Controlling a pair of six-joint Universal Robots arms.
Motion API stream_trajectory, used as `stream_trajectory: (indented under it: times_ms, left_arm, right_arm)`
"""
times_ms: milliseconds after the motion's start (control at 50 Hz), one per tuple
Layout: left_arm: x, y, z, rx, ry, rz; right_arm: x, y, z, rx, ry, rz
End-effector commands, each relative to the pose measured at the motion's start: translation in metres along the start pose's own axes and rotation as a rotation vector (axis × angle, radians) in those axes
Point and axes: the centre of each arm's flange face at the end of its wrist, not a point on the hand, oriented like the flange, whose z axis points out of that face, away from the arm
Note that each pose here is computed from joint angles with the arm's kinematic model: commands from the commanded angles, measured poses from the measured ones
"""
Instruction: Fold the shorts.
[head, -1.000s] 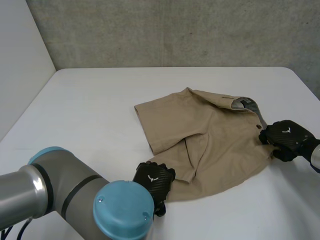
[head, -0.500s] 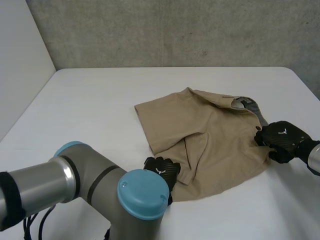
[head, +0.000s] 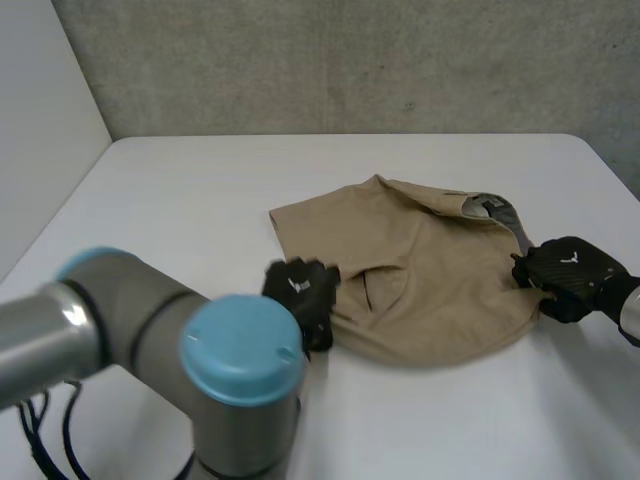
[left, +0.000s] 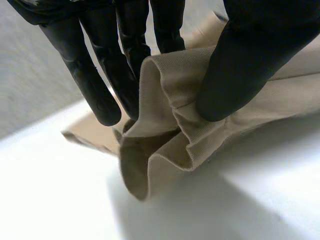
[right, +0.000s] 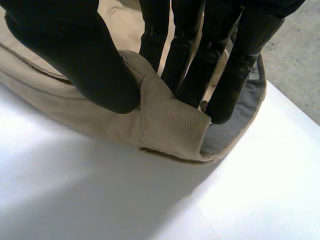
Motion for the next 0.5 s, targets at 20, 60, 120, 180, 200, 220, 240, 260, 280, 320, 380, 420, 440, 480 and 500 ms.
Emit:
stream_trajectory:
  times_ms: [20,60,120,180,200,220,240,260,280,320,380,420,440,480,500]
  left_arm:
    - [-0.025,-0.046,-0.009,0.109,-0.049,-0.053]
    - [-0.029,-0.047,-0.008,0.108,-0.058,-0.055]
    - [-0.032,-0.039,-0.010,0.080,-0.064,-0.046]
    - [-0.033,-0.031,-0.011,0.057,-0.064,-0.037]
    - [-0.034,-0.026,-0.012,0.041,-0.067,-0.032]
    - [-0.036,-0.023,-0.012,0.030,-0.070,-0.029]
    - [-0.037,-0.020,-0.013,0.019,-0.074,-0.027]
    - [-0.039,-0.017,-0.013,0.010,-0.080,-0.025]
    - [-0.043,-0.014,-0.014,-0.004,-0.089,-0.022]
    - [-0.046,-0.010,-0.015,-0.019,-0.095,-0.016]
    - [-0.053,-0.018,-0.024,-0.015,-0.104,-0.003]
    - [-0.059,-0.025,-0.029,-0.012,-0.105,0.013]
    - [-0.065,-0.032,-0.034,-0.014,-0.100,0.028]
    - [-0.070,-0.041,-0.040,-0.004,-0.091,0.037]
    - [-0.072,-0.045,-0.043,-0.001,-0.085,0.039]
  right_arm:
    - [-0.001,-0.015,-0.008,0.007,0.012,0.068]
    - [-0.003,-0.017,-0.008,0.010,0.009,0.099]
    - [-0.007,-0.019,-0.008,0.012,-0.001,0.130]
    - [-0.013,-0.023,-0.009,0.011,-0.013,0.138]
    - [-0.013,-0.023,-0.010,0.008,-0.014,0.141]
    - [-0.014,-0.023,-0.011,0.005,-0.014,0.143]
    - [-0.015,-0.023,-0.012,-0.002,-0.014,0.145]
    - [-0.015,-0.025,-0.015,-0.016,-0.004,0.148]
    - [-0.015,-0.026,-0.017,-0.023,0.002,0.148]
    - [-0.016,-0.029,-0.020,-0.040,0.010,0.150]
    - [-0.018,-0.036,-0.030,-0.081,0.023,0.149]
    - [-0.019,-0.044,-0.039,-0.099,0.032,0.133]
    - [-0.019,-0.048,-0.042,-0.104,0.037,0.126]
    - [-0.020,-0.056,-0.050,-0.104,0.045,0.102]
    - [-0.020,-0.064,-0.057,-0.101,0.051,0.083]
